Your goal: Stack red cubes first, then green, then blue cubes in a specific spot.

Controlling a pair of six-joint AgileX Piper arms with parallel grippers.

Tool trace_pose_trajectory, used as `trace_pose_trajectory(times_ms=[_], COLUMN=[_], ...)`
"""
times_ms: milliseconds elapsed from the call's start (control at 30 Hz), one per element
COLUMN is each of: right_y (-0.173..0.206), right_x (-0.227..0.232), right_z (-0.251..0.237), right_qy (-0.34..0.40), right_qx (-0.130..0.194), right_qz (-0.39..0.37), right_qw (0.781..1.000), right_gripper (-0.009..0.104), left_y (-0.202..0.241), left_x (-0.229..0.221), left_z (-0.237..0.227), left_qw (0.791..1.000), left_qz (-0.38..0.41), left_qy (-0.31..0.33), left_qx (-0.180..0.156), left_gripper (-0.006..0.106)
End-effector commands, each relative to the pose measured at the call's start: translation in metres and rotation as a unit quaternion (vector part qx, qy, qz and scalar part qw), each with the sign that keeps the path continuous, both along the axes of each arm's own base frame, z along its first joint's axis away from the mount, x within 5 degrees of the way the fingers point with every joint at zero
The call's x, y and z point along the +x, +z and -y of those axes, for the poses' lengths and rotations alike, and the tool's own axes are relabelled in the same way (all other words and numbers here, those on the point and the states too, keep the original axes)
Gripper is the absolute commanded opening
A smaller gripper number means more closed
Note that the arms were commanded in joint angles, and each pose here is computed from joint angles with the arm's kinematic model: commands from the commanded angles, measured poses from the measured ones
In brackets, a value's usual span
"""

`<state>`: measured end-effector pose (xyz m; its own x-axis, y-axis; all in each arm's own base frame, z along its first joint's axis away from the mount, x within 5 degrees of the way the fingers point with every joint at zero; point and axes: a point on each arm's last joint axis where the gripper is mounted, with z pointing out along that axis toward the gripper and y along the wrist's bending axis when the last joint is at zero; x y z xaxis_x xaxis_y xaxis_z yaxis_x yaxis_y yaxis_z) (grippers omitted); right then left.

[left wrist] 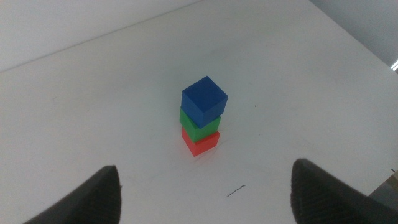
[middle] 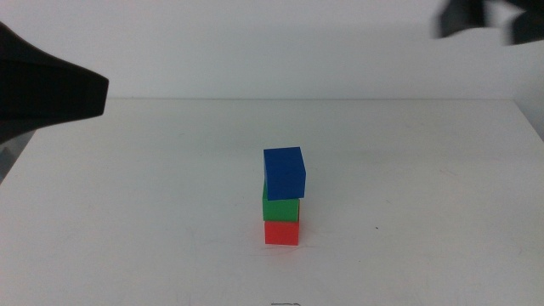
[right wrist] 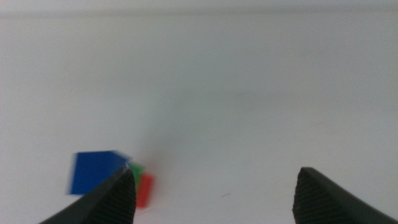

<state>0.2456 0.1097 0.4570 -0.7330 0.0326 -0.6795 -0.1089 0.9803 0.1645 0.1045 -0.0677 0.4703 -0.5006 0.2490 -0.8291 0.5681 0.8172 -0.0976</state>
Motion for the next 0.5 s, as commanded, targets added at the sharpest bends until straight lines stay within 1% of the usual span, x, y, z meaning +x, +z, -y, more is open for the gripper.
trace_pose_trajectory(times_ms=[0, 100, 200, 300, 367, 467], right_y=[0.024, 0.021, 0.014, 0.005, -0.001, -0.006], right_x=[-0.028, -0.056, -0.081, -0.094, -0.097, -0.098], right_z=[0.033, 0.064, 0.088, 0.099, 0.101, 0.102], right_qy=[-0.007, -0.032, -0.062, -0.083, -0.083, -0.074], right_qx=[0.006, 0.000, -0.015, -0.010, -0.007, -0.013], right_qz=[0.098, 0.151, 0.197, 0.226, 0.236, 0.246], right_qw=[0.995, 0.988, 0.978, 0.971, 0.968, 0.966], right_gripper=[0.065, 0.065, 0.065, 0.065, 0.065, 0.065], left_y=[0.011, 0.011, 0.011, 0.011, 0.011, 0.011], left_x=[-0.002, -0.002, -0.002, -0.002, -0.002, -0.002], left_z=[0.001, 0.001, 0.001, 0.001, 0.001, 0.001], left_qw=[0.999, 0.999, 0.999, 0.999, 0.999, 0.999], left_qz=[0.033, 0.033, 0.033, 0.033, 0.033, 0.033], left_qy=[-0.002, -0.002, -0.002, -0.002, -0.002, -0.002], left_qx=[-0.030, -0.030, -0.030, -0.030, -0.030, -0.030], left_gripper=[0.094, 0.094, 0.094, 0.094, 0.094, 0.094])
